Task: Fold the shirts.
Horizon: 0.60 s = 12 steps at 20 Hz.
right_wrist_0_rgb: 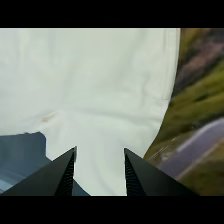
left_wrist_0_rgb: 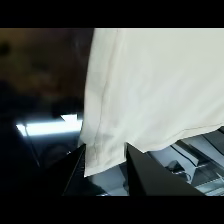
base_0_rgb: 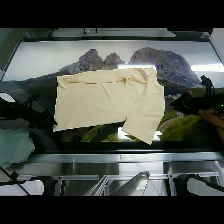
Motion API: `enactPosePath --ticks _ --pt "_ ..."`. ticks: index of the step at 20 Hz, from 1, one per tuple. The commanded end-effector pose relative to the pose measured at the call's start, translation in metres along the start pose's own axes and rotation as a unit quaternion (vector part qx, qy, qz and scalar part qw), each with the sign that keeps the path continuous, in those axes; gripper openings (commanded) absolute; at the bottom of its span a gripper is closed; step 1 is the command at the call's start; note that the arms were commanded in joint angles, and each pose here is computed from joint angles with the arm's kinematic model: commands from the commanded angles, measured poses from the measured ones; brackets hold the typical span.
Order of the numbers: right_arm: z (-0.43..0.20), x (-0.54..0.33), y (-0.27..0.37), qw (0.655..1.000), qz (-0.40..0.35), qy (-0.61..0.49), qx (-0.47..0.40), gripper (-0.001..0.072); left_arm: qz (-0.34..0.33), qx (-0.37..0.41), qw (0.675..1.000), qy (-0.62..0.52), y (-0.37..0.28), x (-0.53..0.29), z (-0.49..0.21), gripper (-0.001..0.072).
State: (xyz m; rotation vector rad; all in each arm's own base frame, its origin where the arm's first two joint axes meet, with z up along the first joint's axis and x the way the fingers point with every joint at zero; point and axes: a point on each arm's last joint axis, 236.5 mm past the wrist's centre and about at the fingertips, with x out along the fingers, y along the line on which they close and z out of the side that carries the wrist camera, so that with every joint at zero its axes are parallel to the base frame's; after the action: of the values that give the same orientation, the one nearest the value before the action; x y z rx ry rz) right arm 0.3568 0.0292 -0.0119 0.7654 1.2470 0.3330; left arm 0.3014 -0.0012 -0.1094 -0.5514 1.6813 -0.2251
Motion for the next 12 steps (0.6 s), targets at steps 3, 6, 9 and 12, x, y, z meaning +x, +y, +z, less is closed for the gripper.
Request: enactPosePath --ticks 3,6,9,12 --pt "-0.008 0.000 0.011 1.000 0.025 0.015 -0.007 0.0368 -0.005 0.022 0.999 0.039 0.001 0.010 -0.007 0.0266" --pt "-0.008 0.000 0.011 1.000 0.026 0.016 -0.007 0.0370 -0.007 0.034 0.999 0.013 -0.004 -0.021 0.002 0.0266" --pt "-0.008 0.000 0.011 1.000 0.025 0.015 -0.007 0.0653 0.002 0.035 0.998 -0.043 0.002 -0.057 0.012 0.0267" --pt "-0.008 0.000 0.011 1.000 0.025 0.016 -0.007 0.0644 0.000 0.003 0.998 -0.068 0.019 -0.054 0.009 0.0287"
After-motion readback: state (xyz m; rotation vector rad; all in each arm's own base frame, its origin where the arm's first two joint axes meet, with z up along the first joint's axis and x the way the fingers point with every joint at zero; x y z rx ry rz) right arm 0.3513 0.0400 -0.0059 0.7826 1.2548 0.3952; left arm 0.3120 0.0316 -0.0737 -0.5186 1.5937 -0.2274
